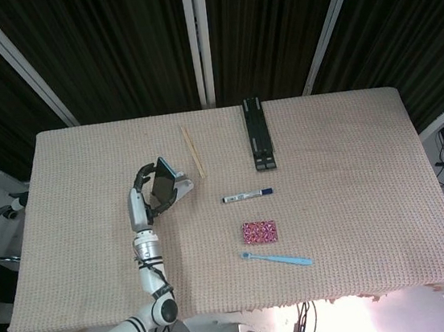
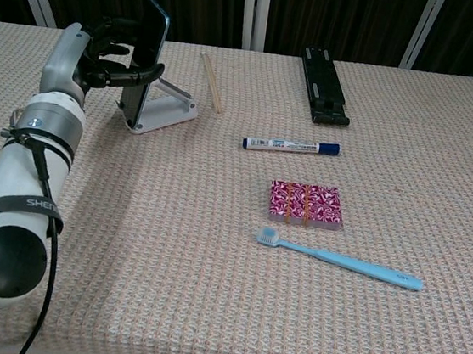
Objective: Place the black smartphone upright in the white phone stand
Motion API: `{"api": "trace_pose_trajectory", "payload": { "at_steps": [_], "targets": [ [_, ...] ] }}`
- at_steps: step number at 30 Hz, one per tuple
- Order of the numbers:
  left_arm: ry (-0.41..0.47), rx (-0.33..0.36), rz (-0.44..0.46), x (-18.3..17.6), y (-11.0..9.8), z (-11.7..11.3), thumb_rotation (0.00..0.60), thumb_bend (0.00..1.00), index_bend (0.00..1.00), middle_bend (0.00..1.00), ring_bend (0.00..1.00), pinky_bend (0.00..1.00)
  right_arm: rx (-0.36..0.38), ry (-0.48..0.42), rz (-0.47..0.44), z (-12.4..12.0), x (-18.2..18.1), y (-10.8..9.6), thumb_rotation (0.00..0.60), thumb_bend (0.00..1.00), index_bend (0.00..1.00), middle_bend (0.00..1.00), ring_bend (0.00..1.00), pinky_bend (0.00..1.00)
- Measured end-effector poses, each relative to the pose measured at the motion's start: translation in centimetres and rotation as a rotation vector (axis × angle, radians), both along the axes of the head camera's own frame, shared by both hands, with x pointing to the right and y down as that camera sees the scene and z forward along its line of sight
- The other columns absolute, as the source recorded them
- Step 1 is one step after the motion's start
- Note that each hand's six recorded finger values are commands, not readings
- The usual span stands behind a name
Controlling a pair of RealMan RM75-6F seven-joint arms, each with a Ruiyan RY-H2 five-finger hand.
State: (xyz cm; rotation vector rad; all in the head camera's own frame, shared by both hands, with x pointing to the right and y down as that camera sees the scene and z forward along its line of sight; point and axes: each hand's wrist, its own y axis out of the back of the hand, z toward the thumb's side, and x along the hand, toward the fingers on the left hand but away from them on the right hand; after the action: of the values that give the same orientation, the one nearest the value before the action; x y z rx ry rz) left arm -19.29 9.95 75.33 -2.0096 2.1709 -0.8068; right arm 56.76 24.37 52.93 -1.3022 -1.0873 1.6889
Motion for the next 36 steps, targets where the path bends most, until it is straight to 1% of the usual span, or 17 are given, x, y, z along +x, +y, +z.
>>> {"api": "trace_pose_trajectory", "payload": {
  "at_steps": [3, 6, 11, 18, 24, 29, 31, 33, 35, 36],
  "targets": [
    [-0.005, -0.001, 0.009, 0.0, 0.1, 0.1, 0.6, 0.32, 0.12, 0.13, 0.15, 0.24, -0.001, -0.001, 0.0, 0.0, 0.0, 0.0, 0.6, 0.21, 0.0, 0.0, 0.0, 0.0],
    [-0.007, -0.002, 0.012, 0.0, 0.3, 0.2, 0.6, 0.32, 0.1, 0.11, 0.14, 0.24, -0.001, -0.001, -0.001, 0.1, 0.0, 0.0, 0.6, 0.21, 0.0, 0.0, 0.0, 0.0],
    [-0.01, 0.008, 0.01, -0.2, 0.3, 0.0, 0.6, 0.31, 0.1, 0.11, 0.14, 0.24, 0.001, -0.001, -0.001, 0.0, 0.0, 0.0, 0.6, 0.21, 0.0, 0.0, 0.0, 0.0],
    [-0.024, 0.06, 0.015, -0.8, 0.2, -1.3, 0.6, 0.3, 0.09, 0.1, 0.13, 0.24, 0.007, -0.003, -0.003, 0.0, -0.1, -0.1, 0.6, 0.21, 0.0, 0.0, 0.0, 0.0],
    [-0.052, 0.12, 0.008, -2.7, 0.4, -3.3, 0.6, 0.29, 0.09, 0.09, 0.12, 0.24, 0.017, -0.007, -0.005, -0.1, -0.2, -0.3, 0.6, 0.21, 0.0, 0.0, 0.0, 0.0],
    [-0.139, 0.177, 0.009, -6.4, 0.8, -5.6, 0.6, 0.26, 0.09, 0.09, 0.12, 0.24, 0.034, -0.011, -0.012, -0.4, -0.3, -0.4, 0.6, 0.21, 0.0, 0.0, 0.0, 0.0],
    [-0.193, 0.188, 0.023, -8.3, 0.9, -6.6, 0.6, 0.22, 0.09, 0.13, 0.12, 0.24, 0.042, -0.014, -0.014, -0.5, -0.4, -0.4, 0.6, 0.21, 0.0, 0.0, 0.0, 0.0],
    [-0.251, 0.186, 0.056, -10.2, 1.2, -7.6, 0.6, 0.2, 0.12, 0.15, 0.12, 0.24, 0.051, -0.017, -0.021, -0.6, -0.5, -0.5, 0.6, 0.21, 0.0, 0.0, 0.0, 0.0],
    [-0.314, 0.171, 0.097, -12.2, 1.4, -8.4, 0.6, 0.19, 0.14, 0.15, 0.12, 0.24, 0.058, -0.021, -0.029, -0.6, -0.7, -0.5, 0.6, 0.21, 0.0, 0.0, 0.0, 0.0],
    [-0.368, 0.156, 0.13, -13.6, 1.7, -9.0, 0.6, 0.19, 0.14, 0.15, 0.12, 0.24, 0.059, -0.023, -0.031, -0.5, -0.8, -0.5, 0.6, 0.21, 0.0, 0.0, 0.0, 0.0]
  ]
}}
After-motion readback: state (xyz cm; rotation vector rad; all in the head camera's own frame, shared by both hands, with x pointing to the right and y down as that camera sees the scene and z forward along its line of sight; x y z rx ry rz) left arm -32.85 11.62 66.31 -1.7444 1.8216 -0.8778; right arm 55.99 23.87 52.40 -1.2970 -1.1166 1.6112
